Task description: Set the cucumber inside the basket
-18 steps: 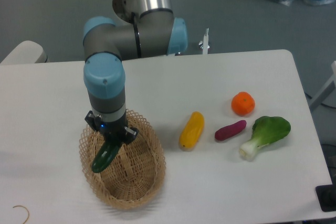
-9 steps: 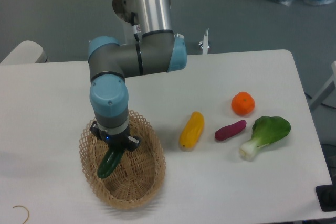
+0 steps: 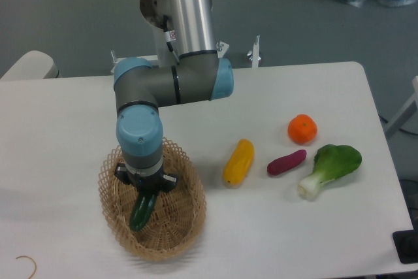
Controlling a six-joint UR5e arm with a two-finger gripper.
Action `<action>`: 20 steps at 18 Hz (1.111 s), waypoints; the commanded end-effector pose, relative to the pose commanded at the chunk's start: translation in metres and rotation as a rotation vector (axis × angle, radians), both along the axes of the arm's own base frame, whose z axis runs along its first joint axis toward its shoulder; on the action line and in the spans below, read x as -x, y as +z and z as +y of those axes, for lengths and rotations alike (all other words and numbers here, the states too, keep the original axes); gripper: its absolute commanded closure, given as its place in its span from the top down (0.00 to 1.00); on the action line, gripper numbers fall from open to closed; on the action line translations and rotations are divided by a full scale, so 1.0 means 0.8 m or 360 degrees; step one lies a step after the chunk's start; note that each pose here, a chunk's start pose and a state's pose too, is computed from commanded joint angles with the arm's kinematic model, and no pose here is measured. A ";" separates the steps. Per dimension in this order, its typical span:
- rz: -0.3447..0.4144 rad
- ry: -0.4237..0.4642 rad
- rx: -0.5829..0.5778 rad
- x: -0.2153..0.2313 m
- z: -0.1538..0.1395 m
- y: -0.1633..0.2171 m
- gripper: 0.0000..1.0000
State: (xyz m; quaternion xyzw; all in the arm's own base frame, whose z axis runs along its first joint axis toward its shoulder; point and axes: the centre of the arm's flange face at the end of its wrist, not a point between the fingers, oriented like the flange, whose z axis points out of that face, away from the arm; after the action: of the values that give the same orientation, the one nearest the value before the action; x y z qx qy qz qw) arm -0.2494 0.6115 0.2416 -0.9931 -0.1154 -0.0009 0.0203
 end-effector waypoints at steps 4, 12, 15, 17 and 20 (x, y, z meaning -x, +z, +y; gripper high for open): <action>0.0146 0.0007 0.0016 0.009 -0.005 0.011 1.00; 0.0336 -0.0040 -0.0176 0.087 -0.022 0.119 1.00; 0.0408 -0.0121 -0.0193 0.132 -0.059 0.158 1.00; 0.0455 -0.0259 -0.0174 0.156 -0.086 0.179 1.00; 0.0452 -0.0458 -0.0084 0.203 -0.144 0.206 1.00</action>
State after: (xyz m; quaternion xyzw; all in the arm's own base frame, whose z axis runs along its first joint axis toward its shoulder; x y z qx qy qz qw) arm -0.4118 0.4965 0.4067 -0.9886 0.0318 0.1332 0.0619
